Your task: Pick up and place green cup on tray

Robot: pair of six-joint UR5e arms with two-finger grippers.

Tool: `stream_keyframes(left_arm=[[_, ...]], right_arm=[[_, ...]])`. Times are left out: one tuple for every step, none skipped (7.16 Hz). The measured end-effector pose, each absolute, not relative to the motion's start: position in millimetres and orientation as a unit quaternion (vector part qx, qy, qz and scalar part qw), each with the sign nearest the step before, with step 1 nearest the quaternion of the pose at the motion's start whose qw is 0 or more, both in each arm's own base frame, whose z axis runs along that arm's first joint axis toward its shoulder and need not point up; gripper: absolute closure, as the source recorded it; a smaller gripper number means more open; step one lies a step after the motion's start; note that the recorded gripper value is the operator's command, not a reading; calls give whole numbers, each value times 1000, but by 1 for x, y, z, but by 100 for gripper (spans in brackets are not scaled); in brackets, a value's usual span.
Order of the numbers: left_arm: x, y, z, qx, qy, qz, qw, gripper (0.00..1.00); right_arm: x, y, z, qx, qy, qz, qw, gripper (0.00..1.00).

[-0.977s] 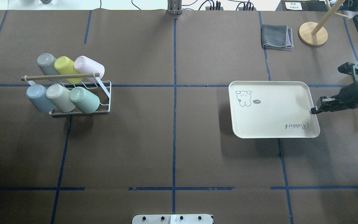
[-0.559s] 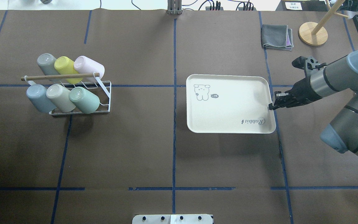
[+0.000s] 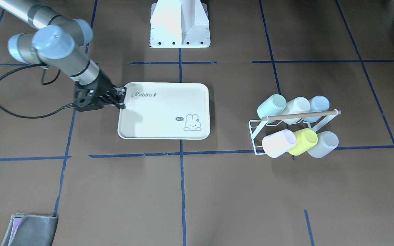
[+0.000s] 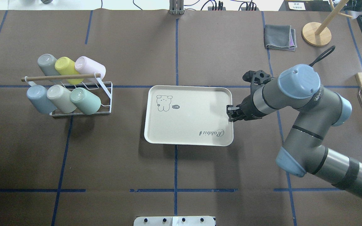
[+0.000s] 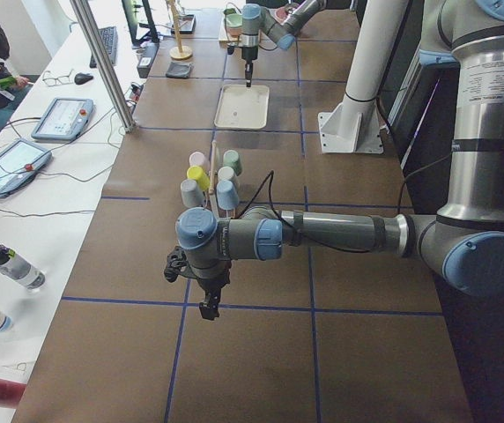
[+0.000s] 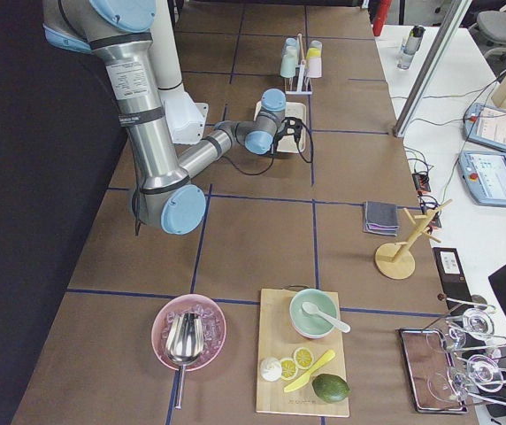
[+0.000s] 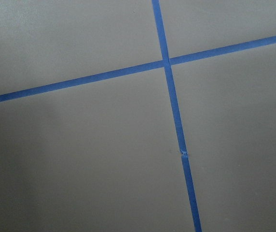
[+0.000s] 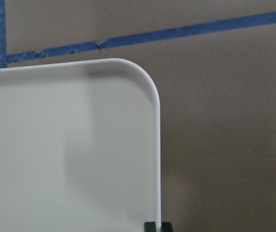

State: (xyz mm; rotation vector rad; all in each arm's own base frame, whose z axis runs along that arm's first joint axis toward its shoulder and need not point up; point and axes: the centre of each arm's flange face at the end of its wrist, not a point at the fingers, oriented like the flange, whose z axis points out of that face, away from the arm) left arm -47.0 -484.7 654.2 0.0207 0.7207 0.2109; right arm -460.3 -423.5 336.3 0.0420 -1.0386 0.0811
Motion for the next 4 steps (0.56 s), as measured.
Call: stream_keyframes(left_arm=[[-47,-485,654,10,352,103,930,0],[-47,-485,655,10,352,103,930,0],[-47,-485,655,9,352,103,930,0],[-47,-485,656,9,352,103,930,0]], right_arm=[[-484,-406,333,27,-490,37,871,100],[-499,-394,333,31,-485,34,874,100],[-508,-388,336,32,-480,32,876,100],[-513,-384,340,32,-477,30,878,98]])
